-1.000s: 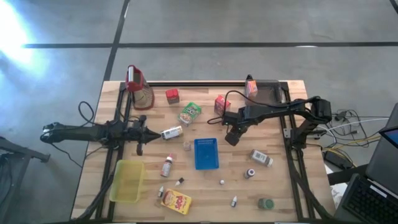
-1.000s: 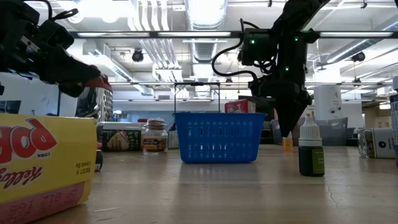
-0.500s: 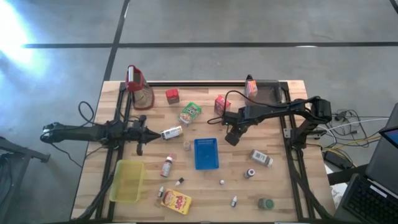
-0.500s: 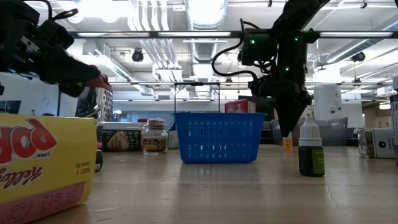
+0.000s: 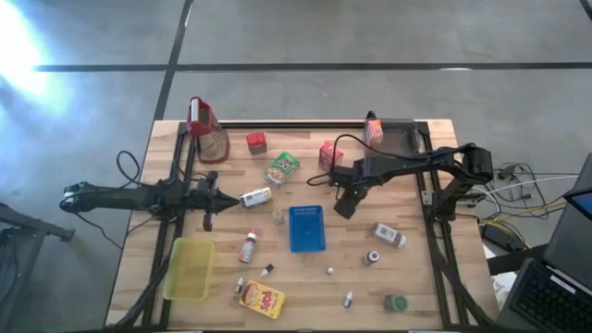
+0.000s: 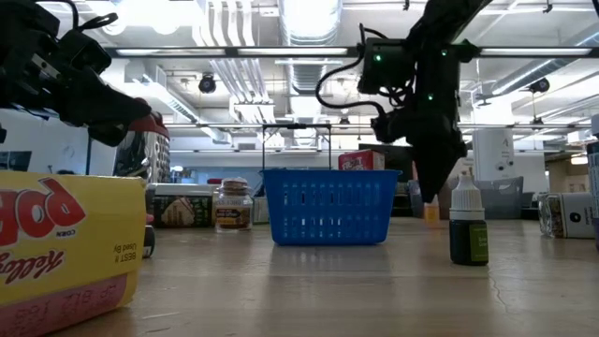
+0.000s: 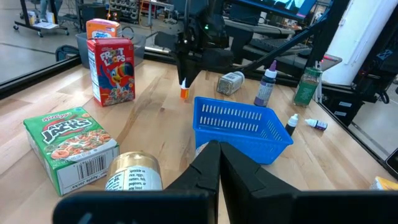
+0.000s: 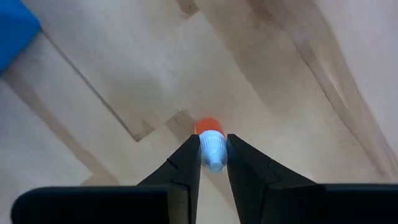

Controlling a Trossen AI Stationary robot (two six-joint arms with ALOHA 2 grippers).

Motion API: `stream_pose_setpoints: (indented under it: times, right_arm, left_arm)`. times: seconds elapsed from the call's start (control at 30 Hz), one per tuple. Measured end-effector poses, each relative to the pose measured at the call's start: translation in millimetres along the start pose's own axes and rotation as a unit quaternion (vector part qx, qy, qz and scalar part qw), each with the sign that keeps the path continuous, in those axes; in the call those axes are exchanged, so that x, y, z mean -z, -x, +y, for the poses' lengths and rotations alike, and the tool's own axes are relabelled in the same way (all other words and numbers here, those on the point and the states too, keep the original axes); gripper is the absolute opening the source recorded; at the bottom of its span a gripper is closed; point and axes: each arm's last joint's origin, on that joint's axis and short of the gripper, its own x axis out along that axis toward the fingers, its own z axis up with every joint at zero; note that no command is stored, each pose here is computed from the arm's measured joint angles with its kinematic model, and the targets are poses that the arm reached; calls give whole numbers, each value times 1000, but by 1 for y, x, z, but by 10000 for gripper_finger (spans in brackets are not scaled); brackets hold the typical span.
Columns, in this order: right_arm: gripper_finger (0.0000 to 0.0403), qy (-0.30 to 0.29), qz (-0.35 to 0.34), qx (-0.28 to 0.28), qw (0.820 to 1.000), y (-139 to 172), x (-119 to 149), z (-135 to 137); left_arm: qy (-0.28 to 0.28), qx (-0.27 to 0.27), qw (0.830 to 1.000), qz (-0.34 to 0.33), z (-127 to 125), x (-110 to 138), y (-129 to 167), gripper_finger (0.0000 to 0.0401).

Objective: Pick & Place Kitchen Items
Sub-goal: Put the small yellow food coloring bottle into the blue bin

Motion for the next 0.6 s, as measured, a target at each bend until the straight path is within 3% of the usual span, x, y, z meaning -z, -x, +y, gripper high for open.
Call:
stream_pose_setpoints:
  times: [0.6]
  right_arm:
    - [60,65,-89,-82,991,59,-17,59]
  left_arm:
    - [0,0,1000,0,0,0,0,12]
